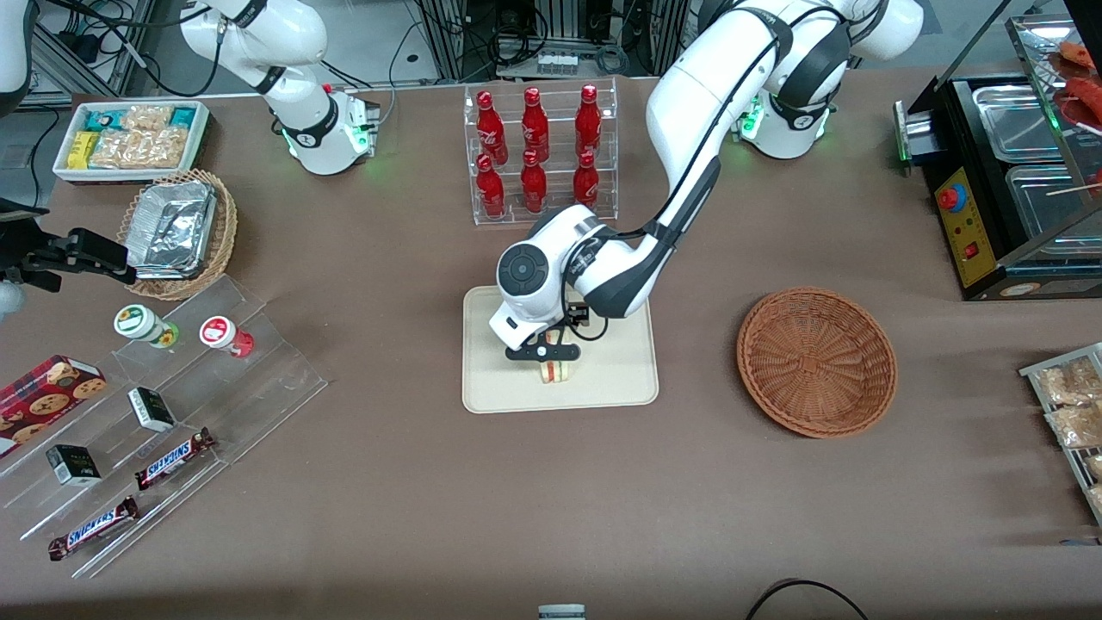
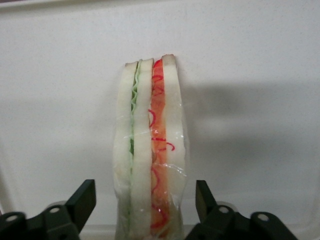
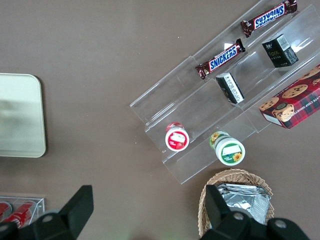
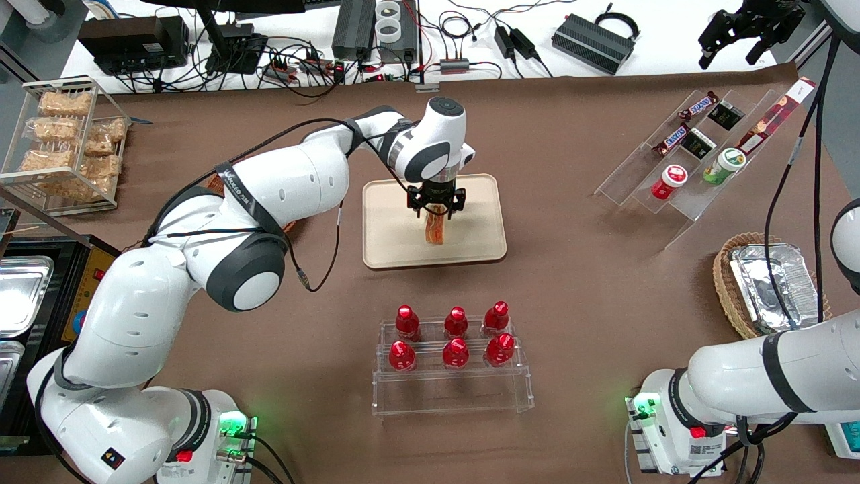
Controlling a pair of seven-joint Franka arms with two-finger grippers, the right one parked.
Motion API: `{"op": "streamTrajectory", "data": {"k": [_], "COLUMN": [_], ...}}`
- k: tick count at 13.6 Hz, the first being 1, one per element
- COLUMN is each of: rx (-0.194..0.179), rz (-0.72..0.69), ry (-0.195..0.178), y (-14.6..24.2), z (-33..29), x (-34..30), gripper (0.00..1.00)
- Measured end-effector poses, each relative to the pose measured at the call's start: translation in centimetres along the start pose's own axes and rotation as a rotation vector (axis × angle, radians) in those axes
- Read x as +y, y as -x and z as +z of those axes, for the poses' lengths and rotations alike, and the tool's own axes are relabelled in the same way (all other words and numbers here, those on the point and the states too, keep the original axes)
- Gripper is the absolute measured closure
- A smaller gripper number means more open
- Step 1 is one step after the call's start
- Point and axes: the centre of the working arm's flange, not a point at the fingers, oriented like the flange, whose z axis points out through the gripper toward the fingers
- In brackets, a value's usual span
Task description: Place sandwich from basket to tray
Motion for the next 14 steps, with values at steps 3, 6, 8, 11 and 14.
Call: {"op": "streamTrajectory", "data": {"k": [3, 6, 8, 11, 14], "rx": [0.001, 0.004, 0.019, 0.046, 0.048], "rz": [-0.001, -0.004, -0.011, -0.031, -0.059], "ry": [-0.003, -0.013, -0.009, 0.007, 0.006], "y": [0.0, 0.9, 1.4, 1.1, -0.5], "z": [-2.6, -8.3, -12.1, -15.6, -19.1], "x": [-0.1, -1.1, -2.2, -3.8, -8.0], "gripper": [0.0, 0.0, 0.0, 0.0, 0.0]}}
